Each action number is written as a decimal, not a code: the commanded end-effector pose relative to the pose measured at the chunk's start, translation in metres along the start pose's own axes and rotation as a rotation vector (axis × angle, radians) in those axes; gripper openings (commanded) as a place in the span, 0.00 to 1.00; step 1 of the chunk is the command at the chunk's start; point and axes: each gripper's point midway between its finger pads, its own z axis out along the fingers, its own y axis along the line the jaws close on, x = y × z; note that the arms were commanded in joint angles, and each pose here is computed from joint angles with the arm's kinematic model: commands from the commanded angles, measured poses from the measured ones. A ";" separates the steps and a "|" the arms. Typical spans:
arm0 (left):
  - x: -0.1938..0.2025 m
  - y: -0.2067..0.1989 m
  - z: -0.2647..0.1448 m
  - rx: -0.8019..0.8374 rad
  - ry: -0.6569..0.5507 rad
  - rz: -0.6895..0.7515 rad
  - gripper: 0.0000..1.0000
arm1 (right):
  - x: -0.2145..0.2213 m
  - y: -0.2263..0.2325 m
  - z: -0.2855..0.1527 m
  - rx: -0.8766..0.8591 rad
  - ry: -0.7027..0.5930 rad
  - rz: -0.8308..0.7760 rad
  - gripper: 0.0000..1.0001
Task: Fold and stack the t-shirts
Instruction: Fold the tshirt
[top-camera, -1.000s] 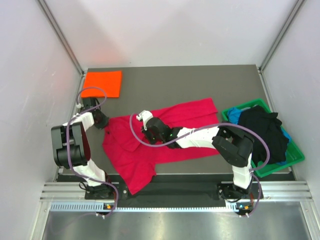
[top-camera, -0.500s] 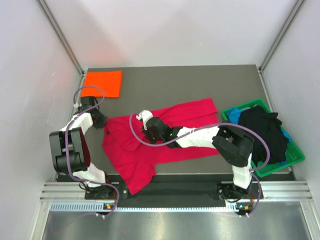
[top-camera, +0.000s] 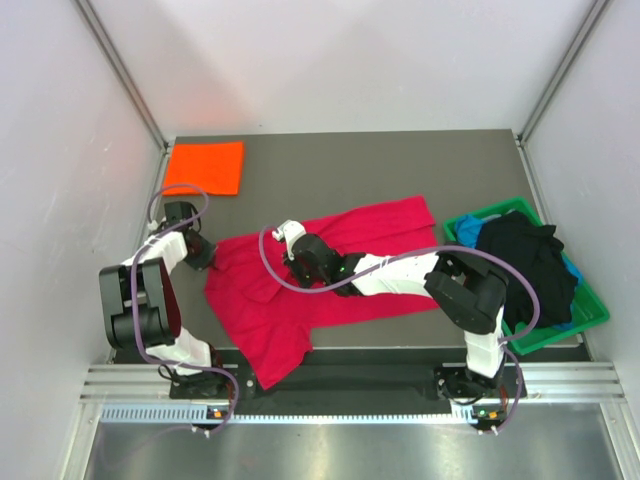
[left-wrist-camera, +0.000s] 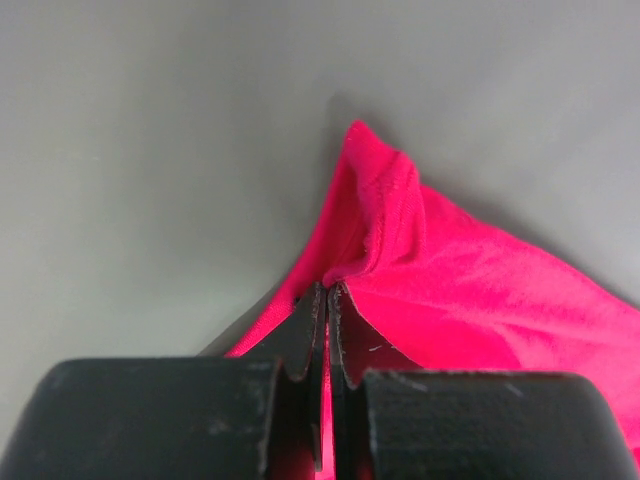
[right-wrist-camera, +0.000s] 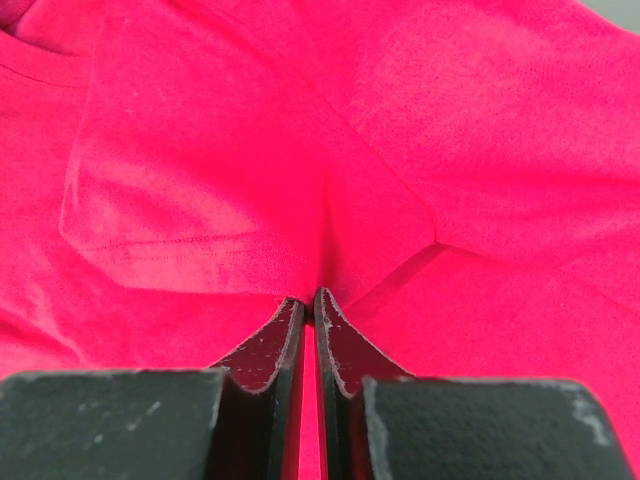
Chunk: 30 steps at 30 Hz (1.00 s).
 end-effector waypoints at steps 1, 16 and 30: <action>-0.011 0.008 -0.001 -0.054 -0.046 -0.024 0.00 | -0.033 0.001 -0.014 -0.014 -0.078 -0.009 0.05; -0.028 0.004 0.005 -0.091 -0.057 0.005 0.00 | -0.004 0.002 -0.023 -0.078 0.008 -0.129 0.07; -0.048 -0.013 -0.032 -0.048 -0.089 0.040 0.33 | -0.024 0.000 -0.036 -0.039 0.006 -0.155 0.30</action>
